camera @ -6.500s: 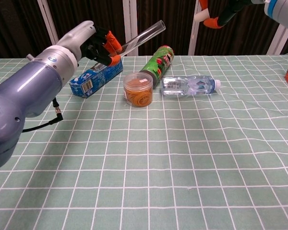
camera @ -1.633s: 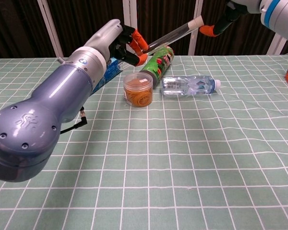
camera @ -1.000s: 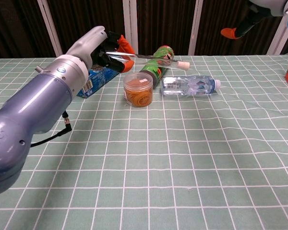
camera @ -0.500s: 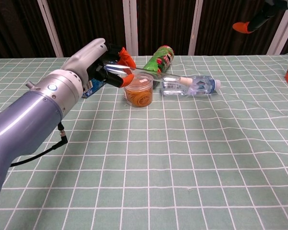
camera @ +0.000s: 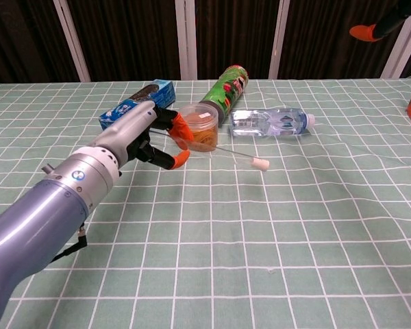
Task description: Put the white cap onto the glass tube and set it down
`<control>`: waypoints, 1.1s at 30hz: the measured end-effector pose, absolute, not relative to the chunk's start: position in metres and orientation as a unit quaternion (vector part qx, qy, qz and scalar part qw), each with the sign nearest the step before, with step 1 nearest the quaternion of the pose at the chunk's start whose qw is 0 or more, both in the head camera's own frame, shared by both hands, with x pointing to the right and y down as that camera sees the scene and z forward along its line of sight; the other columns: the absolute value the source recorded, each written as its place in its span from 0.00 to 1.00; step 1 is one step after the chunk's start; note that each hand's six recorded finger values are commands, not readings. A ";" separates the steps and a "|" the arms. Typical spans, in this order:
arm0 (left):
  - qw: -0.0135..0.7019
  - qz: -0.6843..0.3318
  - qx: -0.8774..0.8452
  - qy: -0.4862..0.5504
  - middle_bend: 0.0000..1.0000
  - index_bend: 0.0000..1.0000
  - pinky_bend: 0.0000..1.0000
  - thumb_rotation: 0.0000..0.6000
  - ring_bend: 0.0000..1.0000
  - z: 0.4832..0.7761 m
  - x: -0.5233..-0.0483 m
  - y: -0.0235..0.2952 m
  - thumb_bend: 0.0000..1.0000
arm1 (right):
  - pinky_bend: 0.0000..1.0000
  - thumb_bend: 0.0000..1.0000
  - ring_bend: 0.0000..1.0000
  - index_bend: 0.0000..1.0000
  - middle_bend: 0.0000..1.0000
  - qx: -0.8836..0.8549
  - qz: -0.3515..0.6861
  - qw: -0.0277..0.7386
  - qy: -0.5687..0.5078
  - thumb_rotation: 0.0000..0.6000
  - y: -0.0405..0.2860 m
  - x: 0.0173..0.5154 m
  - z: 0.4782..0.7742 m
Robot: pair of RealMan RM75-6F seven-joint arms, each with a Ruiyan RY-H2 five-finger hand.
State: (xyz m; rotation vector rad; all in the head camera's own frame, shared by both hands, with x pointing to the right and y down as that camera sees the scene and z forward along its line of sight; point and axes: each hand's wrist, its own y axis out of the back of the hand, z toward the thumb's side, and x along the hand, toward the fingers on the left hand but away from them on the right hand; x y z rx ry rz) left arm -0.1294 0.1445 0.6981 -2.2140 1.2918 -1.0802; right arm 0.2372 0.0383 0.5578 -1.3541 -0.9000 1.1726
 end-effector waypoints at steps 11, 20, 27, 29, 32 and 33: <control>0.176 -0.402 -0.782 0.443 0.45 0.53 0.00 1.00 0.09 0.723 -0.128 0.160 0.77 | 0.00 0.36 0.06 0.22 0.19 -0.558 0.490 0.550 -0.381 1.00 0.035 0.247 0.553; 0.180 -0.406 -0.780 0.441 0.41 0.48 0.00 1.00 0.08 0.724 -0.134 0.162 0.63 | 0.00 0.36 0.06 0.22 0.19 -0.564 0.495 0.538 -0.383 1.00 0.040 0.248 0.555; 0.191 -0.417 -0.773 0.438 0.31 0.42 0.00 1.00 0.07 0.721 -0.144 0.162 0.43 | 0.00 0.36 0.06 0.22 0.19 -0.567 0.494 0.536 -0.384 1.00 0.042 0.246 0.554; 0.195 -0.421 -0.771 0.436 0.29 0.40 0.00 1.00 0.06 0.719 -0.148 0.162 0.41 | 0.00 0.36 0.06 0.22 0.19 -0.568 0.495 0.535 -0.383 1.00 0.044 0.246 0.555; 0.201 -0.428 -0.767 0.433 0.26 0.38 0.00 1.00 0.04 0.717 -0.156 0.161 0.39 | 0.00 0.36 0.06 0.22 0.19 -0.569 0.496 0.533 -0.383 1.00 0.046 0.246 0.555; 0.202 -0.430 -0.766 0.432 0.25 0.37 0.00 1.00 0.04 0.716 -0.158 0.161 0.38 | 0.00 0.36 0.06 0.22 0.19 -0.569 0.496 0.533 -0.383 1.00 0.046 0.246 0.555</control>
